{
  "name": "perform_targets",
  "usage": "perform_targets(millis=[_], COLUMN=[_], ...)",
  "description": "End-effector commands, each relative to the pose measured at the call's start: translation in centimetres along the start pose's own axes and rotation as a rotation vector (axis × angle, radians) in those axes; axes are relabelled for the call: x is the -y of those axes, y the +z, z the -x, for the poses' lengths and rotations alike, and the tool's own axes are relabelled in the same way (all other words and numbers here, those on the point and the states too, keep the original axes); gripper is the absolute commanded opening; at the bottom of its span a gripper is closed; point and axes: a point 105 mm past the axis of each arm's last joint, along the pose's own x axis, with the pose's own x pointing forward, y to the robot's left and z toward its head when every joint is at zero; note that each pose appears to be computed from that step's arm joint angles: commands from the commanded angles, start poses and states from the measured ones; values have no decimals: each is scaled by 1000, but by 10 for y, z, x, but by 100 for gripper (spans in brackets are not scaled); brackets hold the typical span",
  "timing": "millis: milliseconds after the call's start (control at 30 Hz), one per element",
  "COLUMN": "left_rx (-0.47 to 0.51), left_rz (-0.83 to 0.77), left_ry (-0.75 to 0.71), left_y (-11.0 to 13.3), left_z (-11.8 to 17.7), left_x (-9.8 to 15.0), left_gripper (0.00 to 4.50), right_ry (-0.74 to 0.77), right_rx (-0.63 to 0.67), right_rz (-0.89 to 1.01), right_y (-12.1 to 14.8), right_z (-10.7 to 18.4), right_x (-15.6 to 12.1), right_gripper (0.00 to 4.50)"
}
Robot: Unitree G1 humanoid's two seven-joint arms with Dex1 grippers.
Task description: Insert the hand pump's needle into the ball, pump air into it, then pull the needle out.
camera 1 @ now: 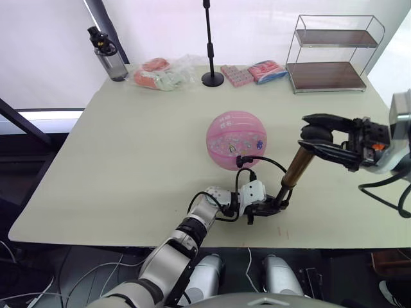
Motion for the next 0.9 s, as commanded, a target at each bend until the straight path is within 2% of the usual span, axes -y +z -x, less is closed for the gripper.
perform_targets(millis=[33,133,267,400,567,900], left_rx=[-78,-73,-69,-68,-73,-78], left_rz=[58,44,43,59,64,66], left_ry=[-20,-8,-4,-8,-11,-45], left_y=[-26,-24,-23,-24,-25,-28], left_z=[4,3,0,-1,0,0], left_x=[12,11,11,13,13,20], left_gripper=[109,109,109,109,109,109], right_ry=[-64,-67,-61,-53,-39,-38], right_rx=[95,93,40,-18,-102,-140], right_rz=[166,159,124,91,52,-39], right_y=[50,50,31,6,-39,-101], right_z=[10,9,10,7,6,3], right_x=[5,4,-1,-7,-16,-31], right_gripper=[210,210,210,210,210,210])
